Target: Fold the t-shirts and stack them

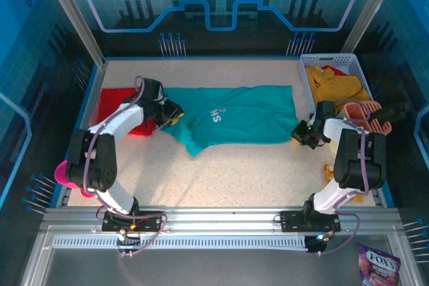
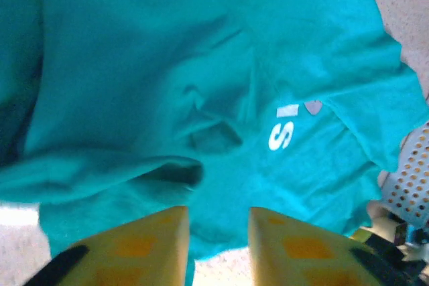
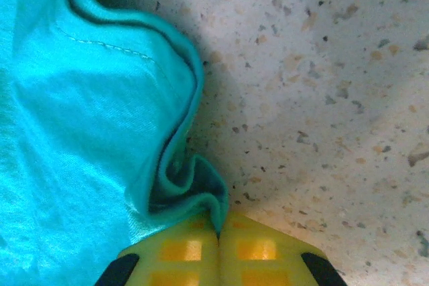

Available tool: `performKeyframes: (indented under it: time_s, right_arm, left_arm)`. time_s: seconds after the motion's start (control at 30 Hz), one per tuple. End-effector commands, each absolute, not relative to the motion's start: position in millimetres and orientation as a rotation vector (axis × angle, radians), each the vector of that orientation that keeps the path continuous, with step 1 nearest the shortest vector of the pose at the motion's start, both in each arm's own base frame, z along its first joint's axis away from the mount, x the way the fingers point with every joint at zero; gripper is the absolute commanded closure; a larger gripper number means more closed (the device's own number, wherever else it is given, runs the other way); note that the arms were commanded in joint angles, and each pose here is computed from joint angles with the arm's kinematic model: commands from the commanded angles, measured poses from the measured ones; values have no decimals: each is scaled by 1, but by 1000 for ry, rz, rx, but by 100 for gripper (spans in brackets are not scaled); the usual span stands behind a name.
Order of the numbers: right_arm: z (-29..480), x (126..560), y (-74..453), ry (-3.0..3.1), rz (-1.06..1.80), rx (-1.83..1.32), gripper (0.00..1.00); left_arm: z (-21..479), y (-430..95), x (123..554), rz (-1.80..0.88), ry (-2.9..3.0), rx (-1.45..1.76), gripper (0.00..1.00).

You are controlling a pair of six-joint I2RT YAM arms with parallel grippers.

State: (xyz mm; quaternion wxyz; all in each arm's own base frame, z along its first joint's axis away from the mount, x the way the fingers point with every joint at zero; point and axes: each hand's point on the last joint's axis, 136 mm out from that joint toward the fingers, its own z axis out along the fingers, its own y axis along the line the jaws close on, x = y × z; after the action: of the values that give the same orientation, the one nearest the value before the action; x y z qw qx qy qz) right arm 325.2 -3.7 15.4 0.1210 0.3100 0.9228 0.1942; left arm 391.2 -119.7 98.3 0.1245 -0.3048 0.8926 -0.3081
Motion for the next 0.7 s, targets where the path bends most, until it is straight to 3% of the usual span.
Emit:
performKeyframes:
  time_s: [0.0, 0.13, 0.3, 0.43, 0.53, 0.67]
  right_arm:
    - [20, 331, 3, 2701, 591, 862, 100]
    - [22, 331, 3, 2701, 591, 851, 100]
    - [19, 332, 6, 2708, 602, 844, 100]
    - [18, 331, 7, 2711, 601, 844, 100]
    - [19, 332, 8, 2710, 608, 841, 100]
    - [19, 332, 8, 2709, 611, 839, 100]
  left_arm:
    - [100, -127, 397, -961, 2639, -850, 58]
    - [103, -114, 376, -854, 2683, -796, 49]
    - [113, -93, 337, -740, 2688, -770, 49]
    - [100, -88, 310, -737, 2661, -808, 54]
    - [83, -95, 308, -832, 2617, -833, 56]
    - [63, -100, 320, -932, 2511, -888, 51]
